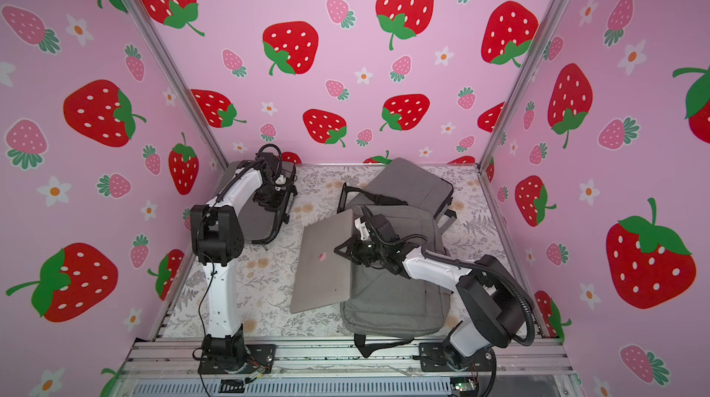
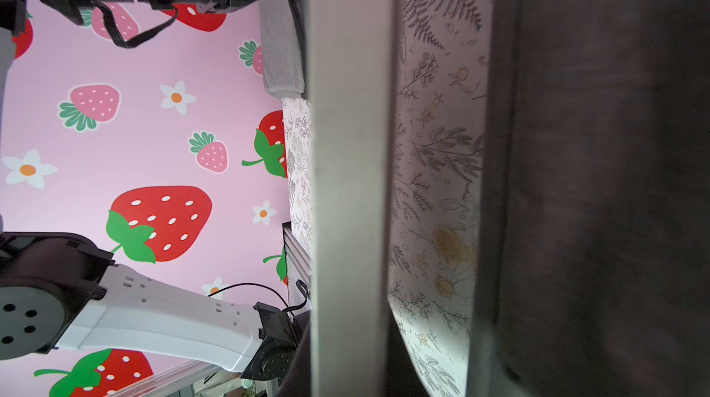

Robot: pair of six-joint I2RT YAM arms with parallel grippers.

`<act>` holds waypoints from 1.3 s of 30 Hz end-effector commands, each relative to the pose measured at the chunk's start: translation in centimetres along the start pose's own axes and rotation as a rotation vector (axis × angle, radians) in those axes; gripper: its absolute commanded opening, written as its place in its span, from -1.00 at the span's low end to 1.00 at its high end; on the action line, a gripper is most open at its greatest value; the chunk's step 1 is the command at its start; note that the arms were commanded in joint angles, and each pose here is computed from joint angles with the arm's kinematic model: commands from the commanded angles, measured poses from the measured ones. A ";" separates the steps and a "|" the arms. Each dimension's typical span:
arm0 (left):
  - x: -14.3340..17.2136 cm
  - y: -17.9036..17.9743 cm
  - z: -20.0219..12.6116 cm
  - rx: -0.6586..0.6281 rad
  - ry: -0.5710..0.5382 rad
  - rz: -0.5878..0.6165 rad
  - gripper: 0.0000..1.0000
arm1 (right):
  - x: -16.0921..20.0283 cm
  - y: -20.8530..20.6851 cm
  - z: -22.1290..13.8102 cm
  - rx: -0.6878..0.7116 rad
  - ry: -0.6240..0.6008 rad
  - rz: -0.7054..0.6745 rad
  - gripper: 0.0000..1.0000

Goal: Open the zippered laptop bag and take out the laptop
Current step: Close the bag flap on the zippered laptop bag, then place the laptop at the center of the board.

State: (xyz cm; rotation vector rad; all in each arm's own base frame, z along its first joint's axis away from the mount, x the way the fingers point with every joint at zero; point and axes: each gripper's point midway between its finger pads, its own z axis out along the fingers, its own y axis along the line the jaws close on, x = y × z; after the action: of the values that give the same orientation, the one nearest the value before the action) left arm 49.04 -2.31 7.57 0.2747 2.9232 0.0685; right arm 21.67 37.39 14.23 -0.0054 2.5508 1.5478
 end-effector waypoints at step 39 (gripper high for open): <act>7.7 -8.7 -12.6 0.507 -0.253 -0.297 0.44 | 4.7 2.2 11.0 -0.170 0.031 -0.052 -0.47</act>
State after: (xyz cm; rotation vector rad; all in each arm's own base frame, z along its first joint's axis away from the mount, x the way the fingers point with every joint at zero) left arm 37.48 -9.24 17.43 -0.0539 2.6702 -0.6485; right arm 18.14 47.66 8.73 -0.1096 2.5135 1.6765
